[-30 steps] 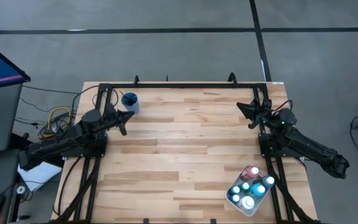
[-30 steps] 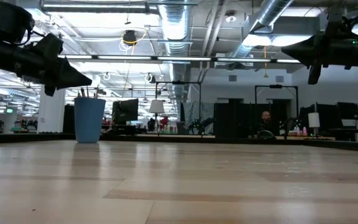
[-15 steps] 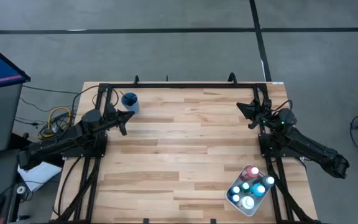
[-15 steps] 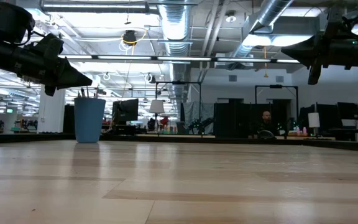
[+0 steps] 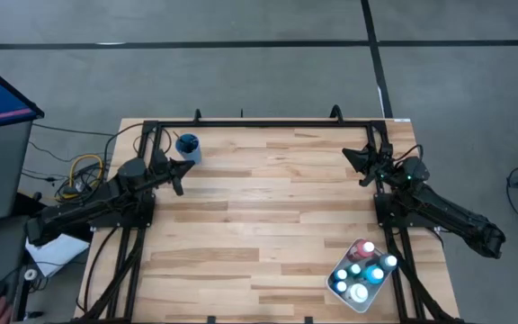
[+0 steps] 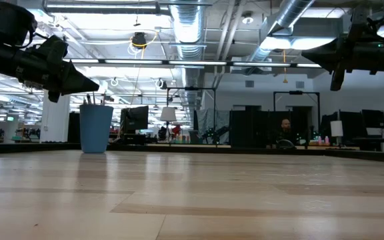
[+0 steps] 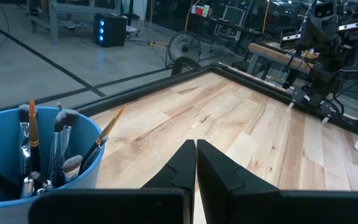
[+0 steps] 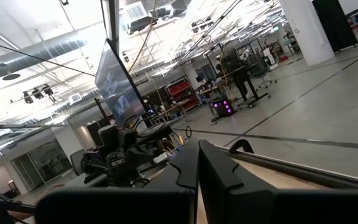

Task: Pick & Place Paint Supplies
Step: Return to Home Position

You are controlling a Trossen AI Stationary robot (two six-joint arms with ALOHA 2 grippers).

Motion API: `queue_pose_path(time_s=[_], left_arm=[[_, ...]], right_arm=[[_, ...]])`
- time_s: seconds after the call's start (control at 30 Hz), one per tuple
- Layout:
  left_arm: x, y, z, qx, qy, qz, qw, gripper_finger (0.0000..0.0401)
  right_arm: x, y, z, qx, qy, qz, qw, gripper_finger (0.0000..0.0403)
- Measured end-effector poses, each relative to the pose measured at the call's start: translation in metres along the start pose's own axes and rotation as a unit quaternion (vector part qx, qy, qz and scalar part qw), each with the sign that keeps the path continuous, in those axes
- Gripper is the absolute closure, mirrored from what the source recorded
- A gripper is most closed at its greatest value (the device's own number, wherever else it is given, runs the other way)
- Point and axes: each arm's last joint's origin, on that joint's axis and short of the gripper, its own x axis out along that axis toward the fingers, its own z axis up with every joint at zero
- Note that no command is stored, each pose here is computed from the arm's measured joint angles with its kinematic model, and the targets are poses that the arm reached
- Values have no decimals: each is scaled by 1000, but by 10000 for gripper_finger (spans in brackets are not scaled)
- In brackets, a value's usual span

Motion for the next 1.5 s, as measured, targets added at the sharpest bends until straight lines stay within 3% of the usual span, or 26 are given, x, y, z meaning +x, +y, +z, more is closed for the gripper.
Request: queue_pose_path(time_s=[1.5], left_arm=[[0, -1, 3, -1, -15, -4, 1000, 393]], right_arm=[[0, 0, 0, 0, 0, 0, 1000, 403]])
